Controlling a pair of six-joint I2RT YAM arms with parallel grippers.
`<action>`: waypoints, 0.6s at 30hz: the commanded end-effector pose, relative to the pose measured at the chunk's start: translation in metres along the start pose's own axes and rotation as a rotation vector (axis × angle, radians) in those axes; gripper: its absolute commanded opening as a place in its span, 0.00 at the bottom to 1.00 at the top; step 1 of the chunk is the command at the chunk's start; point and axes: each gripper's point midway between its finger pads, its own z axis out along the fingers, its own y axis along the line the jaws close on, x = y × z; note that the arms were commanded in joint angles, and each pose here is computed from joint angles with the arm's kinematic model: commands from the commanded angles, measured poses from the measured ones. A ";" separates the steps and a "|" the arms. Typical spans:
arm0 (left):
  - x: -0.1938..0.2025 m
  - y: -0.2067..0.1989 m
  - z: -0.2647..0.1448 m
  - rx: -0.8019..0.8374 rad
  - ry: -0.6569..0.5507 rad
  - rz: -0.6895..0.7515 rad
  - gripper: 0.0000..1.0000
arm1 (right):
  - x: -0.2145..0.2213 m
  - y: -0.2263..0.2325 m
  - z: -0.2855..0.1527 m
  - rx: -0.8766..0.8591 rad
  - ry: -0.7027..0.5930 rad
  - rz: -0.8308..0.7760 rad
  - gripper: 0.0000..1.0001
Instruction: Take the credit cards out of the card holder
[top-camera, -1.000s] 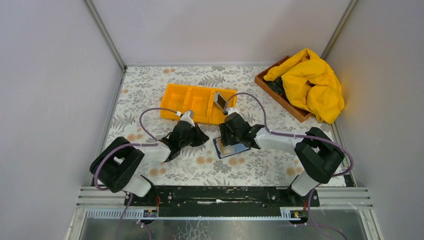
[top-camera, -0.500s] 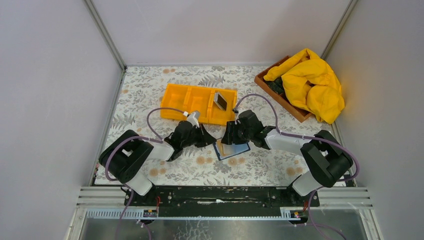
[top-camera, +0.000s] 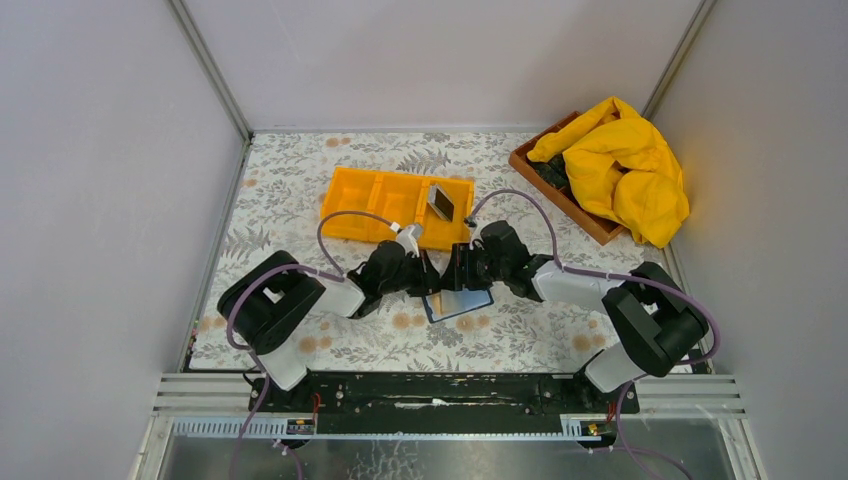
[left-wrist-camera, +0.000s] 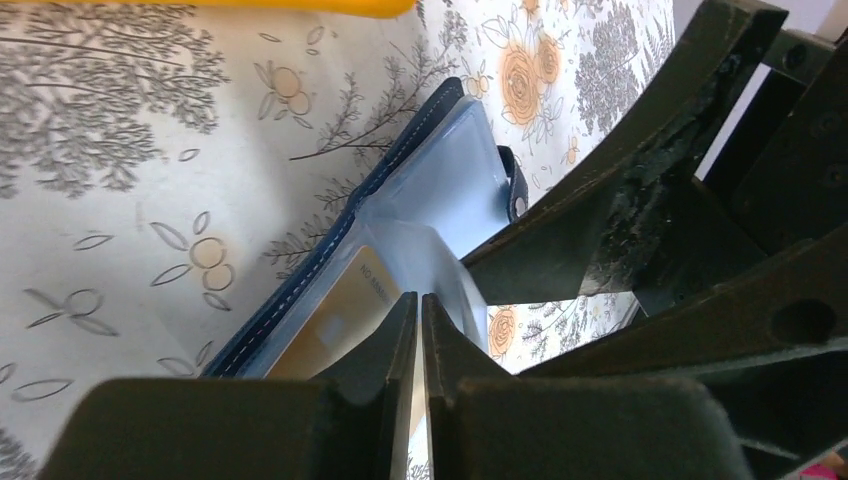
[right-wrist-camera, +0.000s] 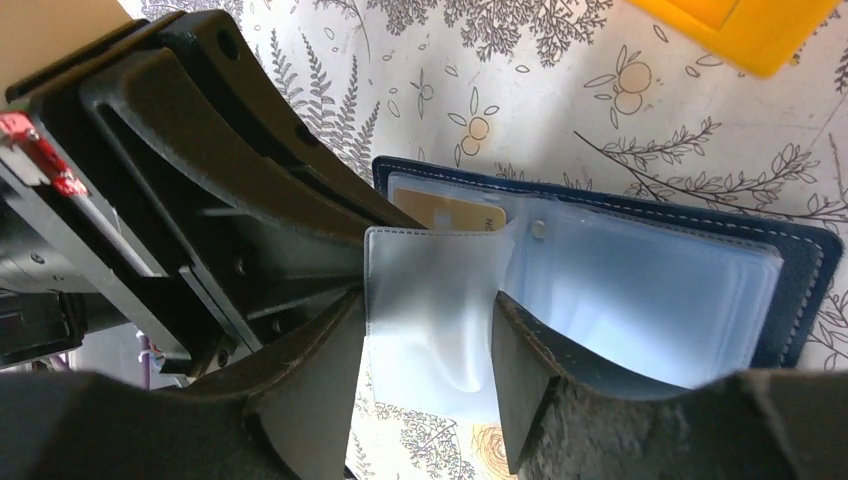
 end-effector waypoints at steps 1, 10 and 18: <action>0.002 -0.020 0.010 0.062 0.015 0.015 0.11 | -0.014 0.016 -0.007 -0.066 -0.052 -0.017 0.57; 0.002 -0.024 0.013 0.075 0.017 0.000 0.10 | -0.027 0.016 -0.028 -0.015 -0.115 -0.069 0.74; -0.006 -0.030 0.020 0.064 -0.005 -0.013 0.11 | -0.043 0.003 -0.054 0.114 -0.217 -0.094 0.76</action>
